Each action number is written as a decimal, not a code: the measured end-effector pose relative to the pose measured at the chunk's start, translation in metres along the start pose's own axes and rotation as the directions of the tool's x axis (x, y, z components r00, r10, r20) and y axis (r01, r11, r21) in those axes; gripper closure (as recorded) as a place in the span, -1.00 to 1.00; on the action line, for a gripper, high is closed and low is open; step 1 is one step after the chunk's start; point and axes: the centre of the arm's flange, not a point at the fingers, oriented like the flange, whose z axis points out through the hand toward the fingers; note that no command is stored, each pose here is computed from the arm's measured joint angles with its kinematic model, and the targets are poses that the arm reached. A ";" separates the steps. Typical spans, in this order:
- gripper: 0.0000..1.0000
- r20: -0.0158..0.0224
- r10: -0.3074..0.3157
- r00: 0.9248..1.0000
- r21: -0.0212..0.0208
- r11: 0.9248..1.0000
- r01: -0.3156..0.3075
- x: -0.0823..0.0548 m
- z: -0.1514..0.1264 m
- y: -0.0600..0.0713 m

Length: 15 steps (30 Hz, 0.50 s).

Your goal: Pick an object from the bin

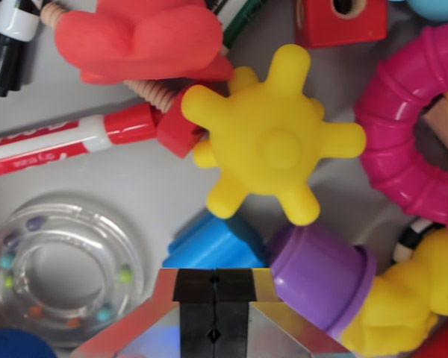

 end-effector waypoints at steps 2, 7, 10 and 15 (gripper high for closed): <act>1.00 0.000 0.000 1.000 -0.001 1.000 0.000 0.000 -0.009 0.000; 1.00 0.000 0.000 1.000 -0.002 1.000 0.000 0.000 -0.030 0.001; 1.00 0.001 0.001 1.000 -0.003 1.000 -0.001 0.000 -0.041 0.001; 1.00 0.001 0.001 1.000 -0.006 1.000 -0.001 0.000 -0.062 0.002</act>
